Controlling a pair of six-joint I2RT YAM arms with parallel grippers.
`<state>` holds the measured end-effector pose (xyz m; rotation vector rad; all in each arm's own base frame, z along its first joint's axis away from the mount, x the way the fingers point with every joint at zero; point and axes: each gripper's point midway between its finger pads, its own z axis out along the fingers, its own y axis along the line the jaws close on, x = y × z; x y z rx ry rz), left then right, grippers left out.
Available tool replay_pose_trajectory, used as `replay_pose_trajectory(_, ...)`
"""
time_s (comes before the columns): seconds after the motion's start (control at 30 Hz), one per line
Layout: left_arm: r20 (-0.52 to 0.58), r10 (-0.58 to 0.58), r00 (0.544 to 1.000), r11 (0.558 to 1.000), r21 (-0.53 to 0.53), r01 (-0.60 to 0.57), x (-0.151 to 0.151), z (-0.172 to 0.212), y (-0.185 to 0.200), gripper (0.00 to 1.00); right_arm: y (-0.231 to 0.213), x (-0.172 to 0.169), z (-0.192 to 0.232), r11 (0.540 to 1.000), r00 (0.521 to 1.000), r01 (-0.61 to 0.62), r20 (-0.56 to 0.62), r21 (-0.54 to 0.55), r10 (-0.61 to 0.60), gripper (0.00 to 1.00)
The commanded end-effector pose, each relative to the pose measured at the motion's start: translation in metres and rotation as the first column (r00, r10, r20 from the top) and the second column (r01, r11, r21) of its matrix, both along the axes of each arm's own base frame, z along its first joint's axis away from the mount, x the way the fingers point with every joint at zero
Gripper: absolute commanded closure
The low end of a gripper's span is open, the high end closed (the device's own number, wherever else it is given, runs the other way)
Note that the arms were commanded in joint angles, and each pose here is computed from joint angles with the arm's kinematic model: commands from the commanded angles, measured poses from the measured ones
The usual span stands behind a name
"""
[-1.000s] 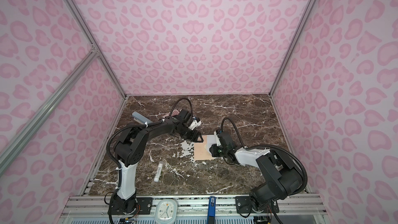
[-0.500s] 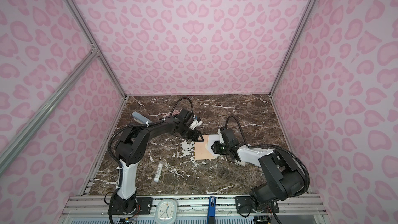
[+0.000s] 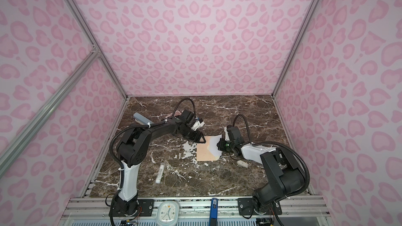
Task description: Place the letter into the envelope and seal it
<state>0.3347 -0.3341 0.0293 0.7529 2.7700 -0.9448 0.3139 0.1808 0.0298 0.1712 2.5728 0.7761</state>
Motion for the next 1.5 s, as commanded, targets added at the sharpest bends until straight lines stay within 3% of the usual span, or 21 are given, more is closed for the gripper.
replay_pose_trajectory(0.0, -0.029, 0.022, 0.999, 0.989, 0.150, -0.018, -0.008, -0.029, 0.024, 0.33, -0.001, 0.002, -0.001, 0.999, 0.999, 0.034, -0.007, 0.012, -0.034, 0.96)
replay_pose_trajectory(0.3, -0.035, 0.023, 0.999, 0.985, 0.174, -0.017, -0.008, -0.034, 0.026, 0.33, -0.021, -0.011, 0.003, 0.991, 0.991, 0.135, -0.020, -0.018, -0.135, 1.00)
replay_pose_trajectory(1.03, -0.030, 0.013, 0.999, 0.986, 0.169, -0.007, -0.008, -0.032, 0.022, 0.33, -0.007, -0.009, -0.003, 0.989, 0.986, 0.143, -0.089, 0.026, -0.140, 1.00)
replay_pose_trajectory(1.47, -0.030, 0.012, 0.999, 0.986, 0.169, -0.007, -0.007, -0.030, 0.022, 0.33, -0.019, -0.016, 0.008, 0.984, 0.979, 0.178, -0.095, -0.025, -0.179, 1.00)
